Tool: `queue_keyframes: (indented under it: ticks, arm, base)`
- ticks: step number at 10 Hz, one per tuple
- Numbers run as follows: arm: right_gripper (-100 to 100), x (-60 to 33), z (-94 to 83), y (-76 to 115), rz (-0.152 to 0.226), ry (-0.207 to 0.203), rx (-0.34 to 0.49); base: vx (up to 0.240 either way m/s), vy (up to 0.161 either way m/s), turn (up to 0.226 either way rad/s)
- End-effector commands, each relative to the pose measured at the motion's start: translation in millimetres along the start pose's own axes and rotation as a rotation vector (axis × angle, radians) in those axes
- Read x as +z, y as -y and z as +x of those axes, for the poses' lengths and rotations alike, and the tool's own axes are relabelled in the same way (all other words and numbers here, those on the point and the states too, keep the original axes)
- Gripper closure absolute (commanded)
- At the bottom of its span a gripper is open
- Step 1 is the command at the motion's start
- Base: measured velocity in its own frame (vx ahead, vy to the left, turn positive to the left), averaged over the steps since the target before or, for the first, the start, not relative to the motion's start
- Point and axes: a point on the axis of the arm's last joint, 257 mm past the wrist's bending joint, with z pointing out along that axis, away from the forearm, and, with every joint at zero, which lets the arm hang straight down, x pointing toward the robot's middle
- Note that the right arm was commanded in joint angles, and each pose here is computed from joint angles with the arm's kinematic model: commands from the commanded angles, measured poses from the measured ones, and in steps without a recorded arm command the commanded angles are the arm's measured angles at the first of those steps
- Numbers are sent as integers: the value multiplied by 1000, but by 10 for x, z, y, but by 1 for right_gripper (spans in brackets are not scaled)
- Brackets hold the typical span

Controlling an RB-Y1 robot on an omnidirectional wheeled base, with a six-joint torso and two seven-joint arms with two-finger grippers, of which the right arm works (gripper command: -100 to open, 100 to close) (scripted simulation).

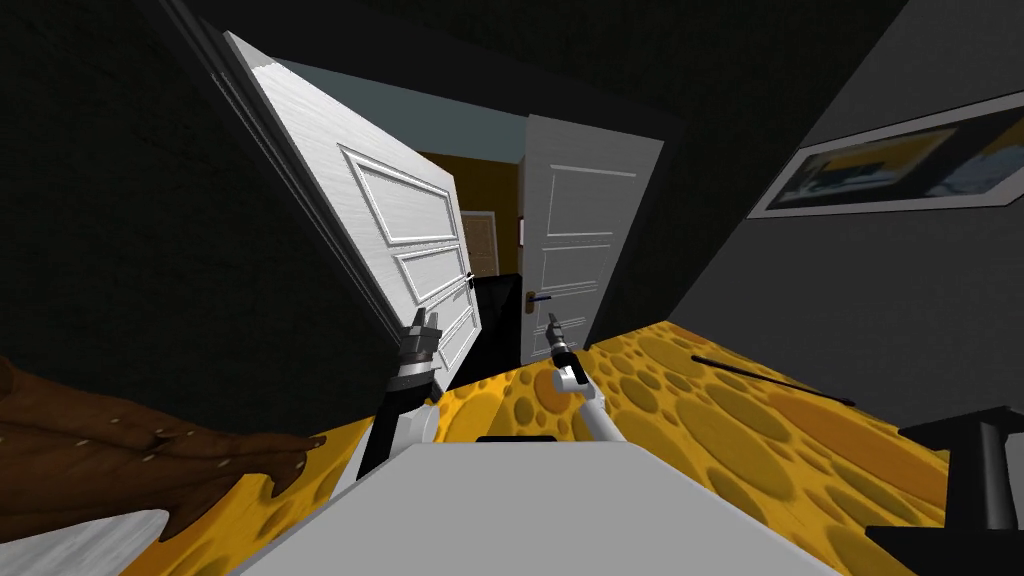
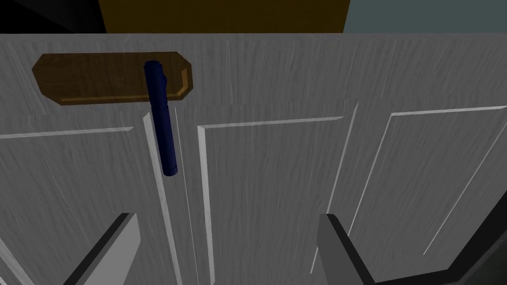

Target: Push the door open

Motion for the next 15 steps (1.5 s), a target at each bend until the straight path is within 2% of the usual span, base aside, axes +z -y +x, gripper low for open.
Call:
queue_keyframes:
  ticks: [1,6,15]
  arm:
    - [-100,37,38,70,15,-3,-3]
    - [-100,133,187,349,80,-19,-11]
    - [-100,224,477,713,171,-49,-19]
  base:
    - [51,-119,80]
    - [59,-152,127]
    - [60,-154,101]
